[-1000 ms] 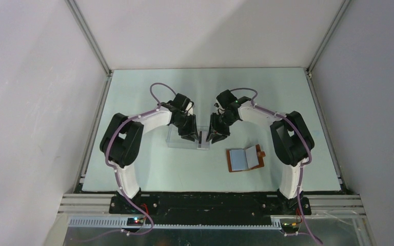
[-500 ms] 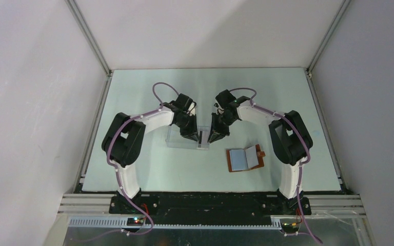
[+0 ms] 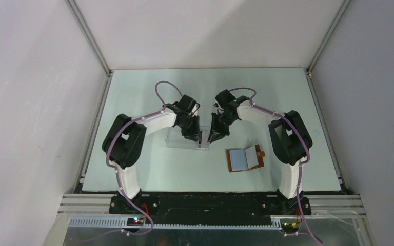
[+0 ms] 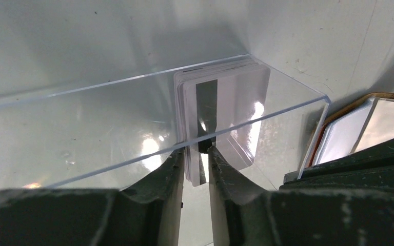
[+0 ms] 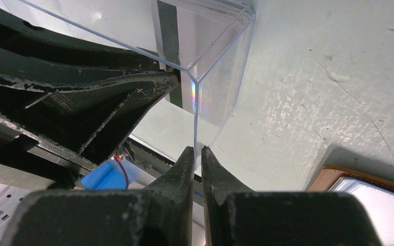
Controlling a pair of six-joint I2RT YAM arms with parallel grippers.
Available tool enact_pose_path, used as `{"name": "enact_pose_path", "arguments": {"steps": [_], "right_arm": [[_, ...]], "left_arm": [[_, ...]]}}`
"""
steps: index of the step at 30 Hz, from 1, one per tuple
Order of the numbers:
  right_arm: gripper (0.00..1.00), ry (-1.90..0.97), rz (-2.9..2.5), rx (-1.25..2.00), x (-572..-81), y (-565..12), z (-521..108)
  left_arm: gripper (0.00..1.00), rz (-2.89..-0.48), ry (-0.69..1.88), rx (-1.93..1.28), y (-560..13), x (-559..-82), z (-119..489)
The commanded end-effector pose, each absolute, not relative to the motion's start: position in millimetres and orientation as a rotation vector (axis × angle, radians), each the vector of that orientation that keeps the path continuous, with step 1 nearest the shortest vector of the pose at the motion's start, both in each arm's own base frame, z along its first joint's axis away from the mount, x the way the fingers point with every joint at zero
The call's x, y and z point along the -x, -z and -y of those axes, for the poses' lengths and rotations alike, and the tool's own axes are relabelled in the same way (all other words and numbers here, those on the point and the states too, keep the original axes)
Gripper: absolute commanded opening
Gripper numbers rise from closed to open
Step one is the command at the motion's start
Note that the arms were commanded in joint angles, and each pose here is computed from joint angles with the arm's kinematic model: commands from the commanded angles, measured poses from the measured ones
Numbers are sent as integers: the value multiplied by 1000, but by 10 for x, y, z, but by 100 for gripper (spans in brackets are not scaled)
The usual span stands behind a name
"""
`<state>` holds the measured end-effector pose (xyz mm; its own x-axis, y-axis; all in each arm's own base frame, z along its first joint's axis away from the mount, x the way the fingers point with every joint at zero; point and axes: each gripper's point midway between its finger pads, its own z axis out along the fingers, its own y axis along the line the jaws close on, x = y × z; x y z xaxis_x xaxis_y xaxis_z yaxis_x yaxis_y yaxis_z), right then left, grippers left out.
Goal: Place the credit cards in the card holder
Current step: Pick up the credit card from the storage box.
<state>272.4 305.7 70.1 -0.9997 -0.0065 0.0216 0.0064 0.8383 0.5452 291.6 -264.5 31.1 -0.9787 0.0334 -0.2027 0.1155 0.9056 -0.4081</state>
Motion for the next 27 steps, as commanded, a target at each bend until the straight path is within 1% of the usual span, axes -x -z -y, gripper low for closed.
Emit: {"name": "enact_pose_path", "arguments": {"steps": [1,4,8,13,15,18,21,23,25,27], "right_arm": [[11,930,2981,-40,-2749,-768,-3171],[11,931,2972,-40,-2741,-755,-3177],[11,933,2967,-43,-2732,-749,-3187],[11,931,2964,-48,-2721,-742,-3188],[11,931,2961,-49,-2720,-738,-3186],[11,930,2959,-52,-2714,-735,-3188],[11,929,2959,-54,-2711,-736,-3186],[11,931,2957,-55,-2711,-739,-3183],[11,930,2957,-59,-2706,-735,-3184],[11,928,2955,-58,-2701,-736,-3183]], "left_arm": [[26,-2810,567,-151,-499,-3006,2649],[24,-2805,519,-156,-508,-3020,2617],[24,-2814,479,-186,-487,-2998,2605],[16,-2811,456,-210,-490,-2989,2622],[15,-2803,426,-226,-513,-2991,2617],[17,-2799,379,-248,-537,-2985,2601],[24,-2798,322,-269,-557,-2976,2575],[26,-2802,314,-273,-556,-2966,2569],[25,-2805,314,-276,-554,-2956,2574],[21,-2810,319,-277,-544,-2947,2583]]}}
